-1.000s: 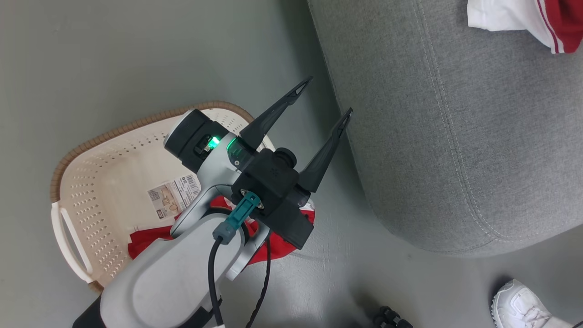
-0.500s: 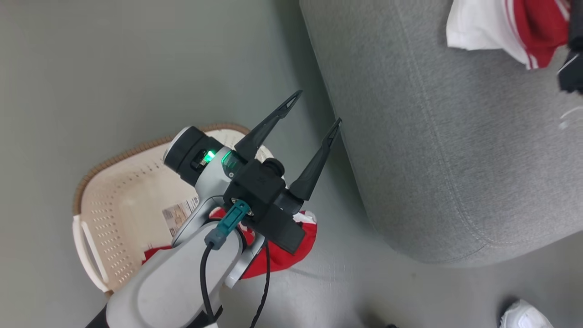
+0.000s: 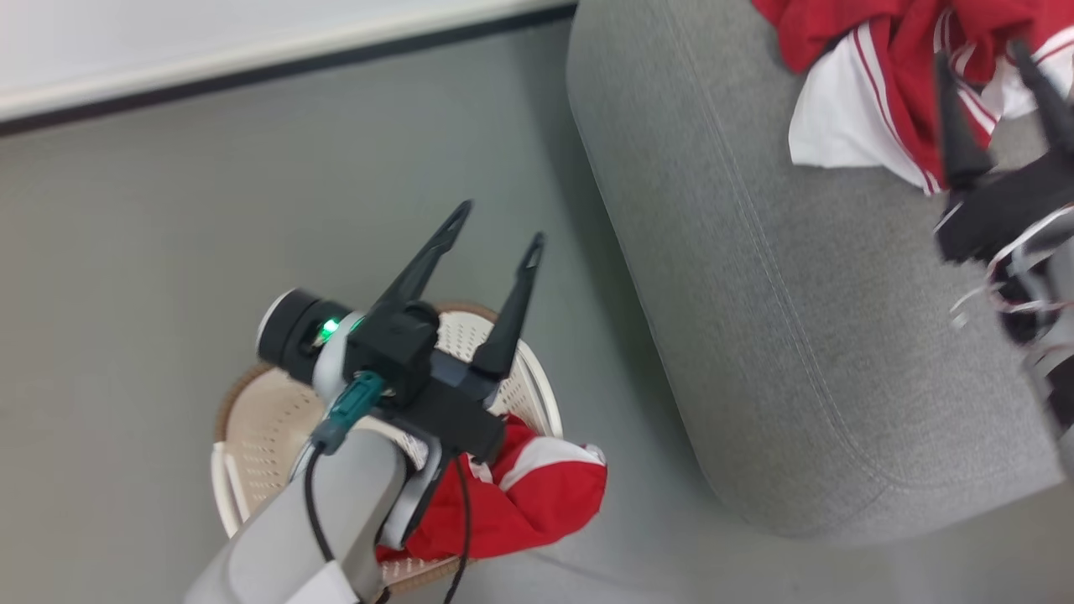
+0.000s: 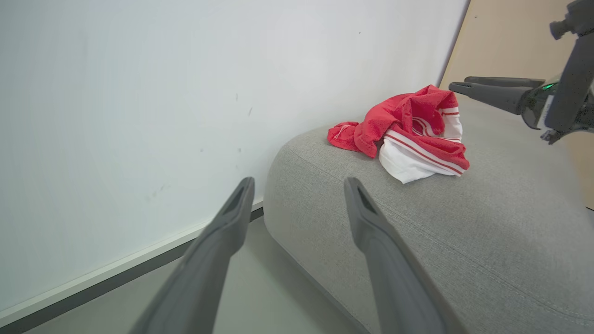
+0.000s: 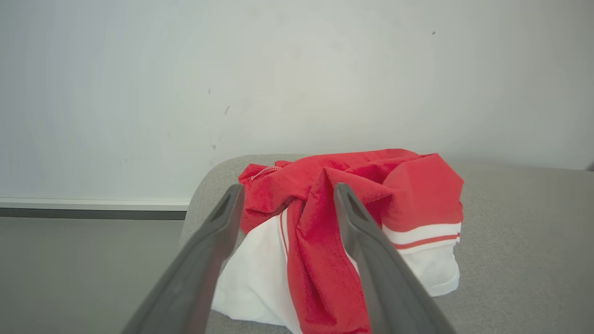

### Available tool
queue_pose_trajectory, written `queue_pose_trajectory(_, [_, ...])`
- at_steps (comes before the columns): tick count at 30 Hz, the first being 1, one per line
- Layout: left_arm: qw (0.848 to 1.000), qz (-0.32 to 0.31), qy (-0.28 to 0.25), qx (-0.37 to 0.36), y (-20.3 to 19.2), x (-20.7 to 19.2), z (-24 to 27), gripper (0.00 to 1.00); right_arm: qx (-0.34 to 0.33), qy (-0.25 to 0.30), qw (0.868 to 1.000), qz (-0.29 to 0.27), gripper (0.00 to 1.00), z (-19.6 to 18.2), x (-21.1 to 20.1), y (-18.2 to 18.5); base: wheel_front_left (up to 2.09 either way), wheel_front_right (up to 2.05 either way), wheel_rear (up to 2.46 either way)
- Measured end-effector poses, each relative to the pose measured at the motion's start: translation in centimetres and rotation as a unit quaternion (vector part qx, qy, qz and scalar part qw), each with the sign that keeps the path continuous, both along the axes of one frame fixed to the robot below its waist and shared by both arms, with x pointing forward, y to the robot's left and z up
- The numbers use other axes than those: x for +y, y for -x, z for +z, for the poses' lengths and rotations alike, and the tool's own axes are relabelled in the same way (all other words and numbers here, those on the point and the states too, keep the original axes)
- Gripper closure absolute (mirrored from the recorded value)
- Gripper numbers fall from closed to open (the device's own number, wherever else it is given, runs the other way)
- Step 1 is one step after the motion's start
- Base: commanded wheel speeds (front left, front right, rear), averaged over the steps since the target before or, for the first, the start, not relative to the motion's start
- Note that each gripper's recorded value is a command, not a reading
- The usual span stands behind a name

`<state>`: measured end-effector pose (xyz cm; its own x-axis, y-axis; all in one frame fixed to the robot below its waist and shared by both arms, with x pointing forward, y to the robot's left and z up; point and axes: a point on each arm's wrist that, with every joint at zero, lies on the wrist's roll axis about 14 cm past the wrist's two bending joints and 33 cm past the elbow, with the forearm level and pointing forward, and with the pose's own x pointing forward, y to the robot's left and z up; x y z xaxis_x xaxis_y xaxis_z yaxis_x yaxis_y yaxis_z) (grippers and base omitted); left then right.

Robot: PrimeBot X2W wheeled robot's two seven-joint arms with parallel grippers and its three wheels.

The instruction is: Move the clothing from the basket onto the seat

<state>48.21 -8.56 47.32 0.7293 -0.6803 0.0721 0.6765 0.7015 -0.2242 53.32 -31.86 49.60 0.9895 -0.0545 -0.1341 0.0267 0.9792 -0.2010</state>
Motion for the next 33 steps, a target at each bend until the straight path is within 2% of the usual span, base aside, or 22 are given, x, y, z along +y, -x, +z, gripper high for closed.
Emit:
queue_pose_trajectory(9, [0.995, 0.092, -0.044, 0.016, 0.7, 7.1, -0.5, 0.00, -0.023, -0.045, 0.996, 0.071, 0.00, 0.6, 7.4, 2.4, 0.00, 0.00, 0.00])
queue_pose_trajectory(19, [0.977, 0.198, -0.058, 0.043, 4.6, 14.8, -0.4, 0.00, -0.044, -0.076, 0.992, 0.095, 0.00, 0.7, 12.7, 8.0, 0.00, 0.00, 0.00])
queue_pose_trajectory(33, [0.944, 0.325, -0.046, 0.035, 9.6, 23.1, 0.9, 0.00, -0.083, -0.107, 0.985, 0.106, 0.00, 1.8, 16.5, 13.3, 0.00, 0.00, 0.00])
